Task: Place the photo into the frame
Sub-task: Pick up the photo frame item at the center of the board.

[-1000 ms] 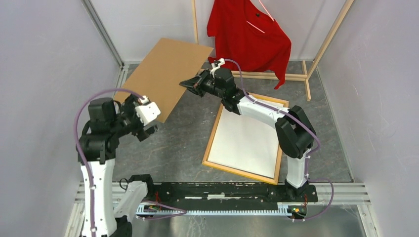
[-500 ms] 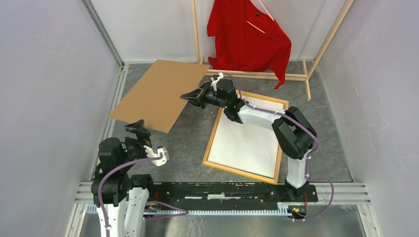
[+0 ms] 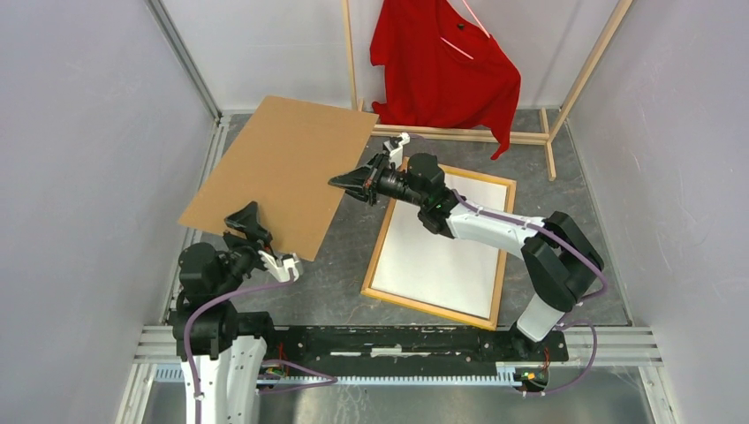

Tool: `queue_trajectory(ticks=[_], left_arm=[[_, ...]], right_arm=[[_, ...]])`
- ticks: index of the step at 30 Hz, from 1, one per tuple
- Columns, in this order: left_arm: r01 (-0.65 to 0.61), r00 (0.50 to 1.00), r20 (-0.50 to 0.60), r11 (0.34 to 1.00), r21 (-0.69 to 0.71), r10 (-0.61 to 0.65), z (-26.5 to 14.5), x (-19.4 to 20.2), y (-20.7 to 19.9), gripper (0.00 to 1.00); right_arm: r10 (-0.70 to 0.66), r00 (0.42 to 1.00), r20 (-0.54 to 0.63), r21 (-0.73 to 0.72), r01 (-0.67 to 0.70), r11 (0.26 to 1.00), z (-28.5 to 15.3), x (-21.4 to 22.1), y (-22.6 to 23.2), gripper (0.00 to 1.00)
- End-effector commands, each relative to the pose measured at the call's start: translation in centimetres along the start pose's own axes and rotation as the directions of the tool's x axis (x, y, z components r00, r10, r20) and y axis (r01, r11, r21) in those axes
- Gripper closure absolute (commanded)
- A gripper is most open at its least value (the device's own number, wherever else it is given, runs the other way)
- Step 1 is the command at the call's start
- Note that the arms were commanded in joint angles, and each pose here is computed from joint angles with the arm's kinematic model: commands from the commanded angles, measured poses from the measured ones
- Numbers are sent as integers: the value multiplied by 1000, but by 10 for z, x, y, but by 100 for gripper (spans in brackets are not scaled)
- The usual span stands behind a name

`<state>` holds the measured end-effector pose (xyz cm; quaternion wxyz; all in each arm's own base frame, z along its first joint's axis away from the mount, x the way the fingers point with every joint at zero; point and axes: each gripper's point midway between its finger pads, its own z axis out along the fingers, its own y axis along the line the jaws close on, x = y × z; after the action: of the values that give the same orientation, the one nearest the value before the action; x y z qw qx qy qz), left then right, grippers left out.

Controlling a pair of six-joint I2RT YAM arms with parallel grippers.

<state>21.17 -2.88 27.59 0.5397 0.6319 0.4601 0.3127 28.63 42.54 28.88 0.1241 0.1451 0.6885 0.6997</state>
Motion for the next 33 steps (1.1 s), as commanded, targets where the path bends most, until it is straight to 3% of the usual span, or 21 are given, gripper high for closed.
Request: queue_trajectory(ticks=[1,8,10,14,16,19,21,22,24,26,29,33], left_arm=[[10,999,51,997,-80,-6,-1,-10,25,40],[17,999,41,995,-96,-13,-1,-8,32,86],[19,999,37,991,-135,-14,-2,-7,40,96],[37,999,45,987,-158,-31,-4,-8,47,98],[63,997,61,985,-158,-54,-5,-11,51,98],[97,993,84,987,-128,-87,-6,-16,52,98],[128,988,96,989,-78,-120,-5,-19,48,98],[148,985,102,988,-53,-142,-3,-20,46,98],[166,979,117,986,-5,-165,-1,-23,42,98],[167,975,141,986,26,-169,-1,-28,42,98],[180,965,178,981,78,-191,-3,-37,42,98],[187,955,208,974,132,-211,-7,-46,44,98]], right_arm=[[-77,994,-74,-199,61,978,-12,36,64,100],[-104,988,-110,-182,83,980,-14,51,59,99],[-137,982,-134,-167,114,979,-14,56,53,83],[-299,935,-191,-124,279,952,-22,55,41,50],[-407,884,-229,-85,398,913,-30,52,30,35],[-587,750,-305,0,616,788,-52,35,7,17],[-719,596,-357,10,773,635,-69,19,4,5],[-797,477,-370,-4,857,515,-76,12,10,2],[-873,281,-399,50,957,285,-94,-8,18,2],[-931,68,-357,43,997,56,-106,-22,37,2],[-939,-207,-275,51,972,-229,-120,-31,57,2],[-802,-583,-131,-87,813,-576,-131,-9,52,2]])
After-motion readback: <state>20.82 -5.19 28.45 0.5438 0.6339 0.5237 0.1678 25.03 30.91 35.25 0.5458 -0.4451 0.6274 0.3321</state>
